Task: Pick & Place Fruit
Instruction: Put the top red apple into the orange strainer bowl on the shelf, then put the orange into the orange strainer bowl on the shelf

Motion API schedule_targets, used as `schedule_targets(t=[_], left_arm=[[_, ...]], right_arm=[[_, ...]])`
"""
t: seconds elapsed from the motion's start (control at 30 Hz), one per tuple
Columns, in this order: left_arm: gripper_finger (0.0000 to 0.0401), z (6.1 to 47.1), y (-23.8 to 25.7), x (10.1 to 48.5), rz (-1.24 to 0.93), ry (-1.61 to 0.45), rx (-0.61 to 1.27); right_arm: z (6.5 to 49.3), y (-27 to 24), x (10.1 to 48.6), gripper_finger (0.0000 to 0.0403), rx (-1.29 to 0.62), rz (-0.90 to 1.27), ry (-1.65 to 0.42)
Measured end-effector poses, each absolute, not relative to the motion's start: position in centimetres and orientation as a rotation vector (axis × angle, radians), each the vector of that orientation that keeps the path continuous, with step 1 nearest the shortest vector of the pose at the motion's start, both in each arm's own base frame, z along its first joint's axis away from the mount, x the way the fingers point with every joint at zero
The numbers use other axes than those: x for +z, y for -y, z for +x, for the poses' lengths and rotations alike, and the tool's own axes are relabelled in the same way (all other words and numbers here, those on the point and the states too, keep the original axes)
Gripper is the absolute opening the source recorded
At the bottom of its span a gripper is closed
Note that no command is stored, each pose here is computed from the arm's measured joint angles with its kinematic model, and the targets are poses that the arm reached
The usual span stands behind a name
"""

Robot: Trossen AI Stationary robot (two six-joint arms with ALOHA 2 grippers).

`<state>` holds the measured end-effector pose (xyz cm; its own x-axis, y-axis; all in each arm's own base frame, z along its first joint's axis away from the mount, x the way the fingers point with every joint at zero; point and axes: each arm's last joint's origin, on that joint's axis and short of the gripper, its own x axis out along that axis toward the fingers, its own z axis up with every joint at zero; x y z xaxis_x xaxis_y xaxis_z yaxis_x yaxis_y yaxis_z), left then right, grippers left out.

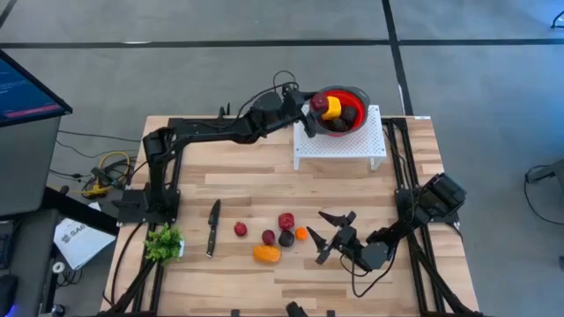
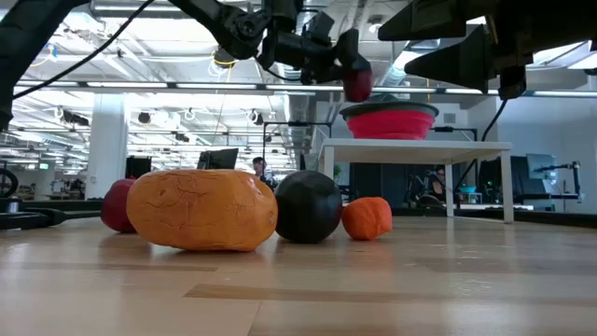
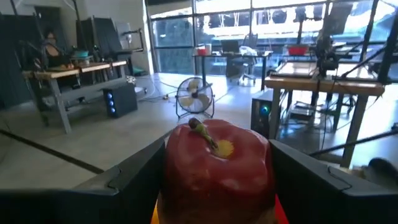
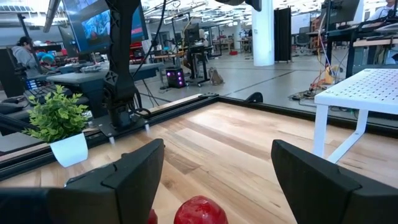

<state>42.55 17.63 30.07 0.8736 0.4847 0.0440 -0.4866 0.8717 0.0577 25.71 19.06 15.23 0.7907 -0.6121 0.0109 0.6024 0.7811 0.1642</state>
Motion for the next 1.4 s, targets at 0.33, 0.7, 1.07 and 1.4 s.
schedule_targets(t=[0.33,0.7,1.07,1.4], left_arm=[[0.0266,43.1,-17.6,29.0,0.050,0.025,0.479],[0.0266,43.9,-18.0,26.9,0.044,-0.006,0.489],[0.0271,43.5,-18.7,26.5,-0.048,-0.034,0.509],[0.0313,43.6,-18.7,26.5,-0.039,-0.039,0.501]], right_arm=[[25.8,-18.9,15.2,0.0291,-0.662,0.155,0.065],[25.9,-18.9,15.3,0.0291,-0.662,0.160,0.067],[25.9,-18.9,15.2,0.0291,-0.662,0.163,0.068],[25.9,-18.9,15.3,0.0291,-0.662,0.163,0.068]])
